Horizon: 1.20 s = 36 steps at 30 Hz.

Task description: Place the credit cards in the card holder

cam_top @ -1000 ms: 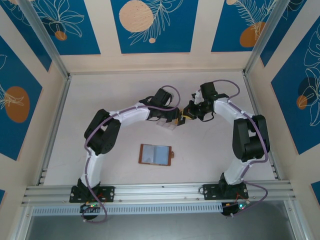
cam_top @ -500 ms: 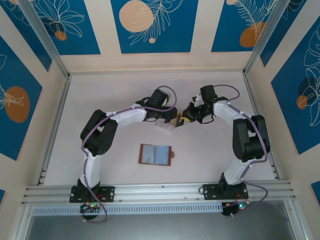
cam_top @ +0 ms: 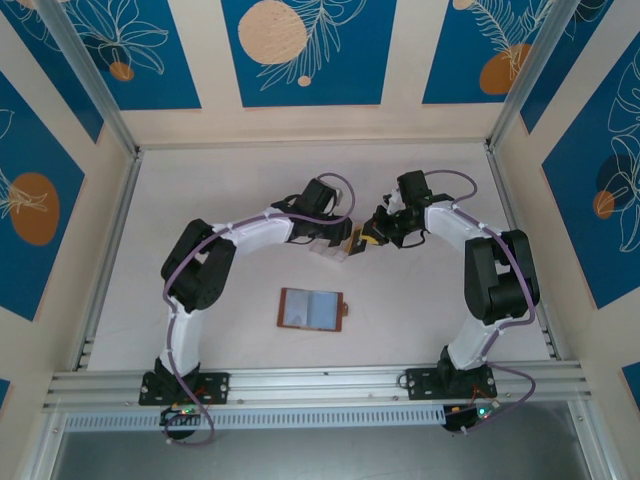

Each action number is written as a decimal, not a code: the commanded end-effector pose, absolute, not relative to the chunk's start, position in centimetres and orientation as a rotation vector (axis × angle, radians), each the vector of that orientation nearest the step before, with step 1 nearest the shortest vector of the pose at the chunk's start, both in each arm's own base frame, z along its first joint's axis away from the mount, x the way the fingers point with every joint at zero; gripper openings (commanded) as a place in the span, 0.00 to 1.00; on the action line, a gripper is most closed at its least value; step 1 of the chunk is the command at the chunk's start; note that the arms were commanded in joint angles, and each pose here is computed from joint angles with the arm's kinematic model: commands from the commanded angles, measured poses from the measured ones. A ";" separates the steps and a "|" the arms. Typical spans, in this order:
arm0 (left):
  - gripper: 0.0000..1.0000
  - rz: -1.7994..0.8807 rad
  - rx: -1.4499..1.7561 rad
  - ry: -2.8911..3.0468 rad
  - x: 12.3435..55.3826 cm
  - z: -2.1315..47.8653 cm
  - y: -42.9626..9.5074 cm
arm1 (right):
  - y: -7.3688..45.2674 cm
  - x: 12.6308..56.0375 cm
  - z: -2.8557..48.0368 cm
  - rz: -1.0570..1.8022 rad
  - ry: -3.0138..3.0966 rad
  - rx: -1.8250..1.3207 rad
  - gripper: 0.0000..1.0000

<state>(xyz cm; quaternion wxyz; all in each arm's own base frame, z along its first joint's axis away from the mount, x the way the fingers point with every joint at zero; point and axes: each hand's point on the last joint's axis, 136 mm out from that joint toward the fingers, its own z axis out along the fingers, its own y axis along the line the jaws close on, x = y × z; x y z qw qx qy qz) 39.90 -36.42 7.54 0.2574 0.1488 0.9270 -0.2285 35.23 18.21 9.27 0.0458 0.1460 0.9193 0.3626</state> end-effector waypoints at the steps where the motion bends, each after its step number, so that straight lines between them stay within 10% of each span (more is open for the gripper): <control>1: 0.59 -0.585 0.500 2.558 38.6 6.1 -36.8 | 18.1 35.0 9.2 1.108 2.828 0.482 0.00; 17: 0.58 -0.391 0.655 2.543 37.0 5.1 -38.2 | 17.5 35.1 8.9 1.105 2.822 0.498 0.00; 26: 0.41 -0.260 0.689 2.552 36.9 3.6 -38.0 | 16.8 34.4 8.9 1.054 2.823 0.519 0.00; 36: 0.36 -0.160 0.700 2.519 37.1 3.4 -38.0 | 16.8 34.4 10.0 1.019 2.820 0.495 0.19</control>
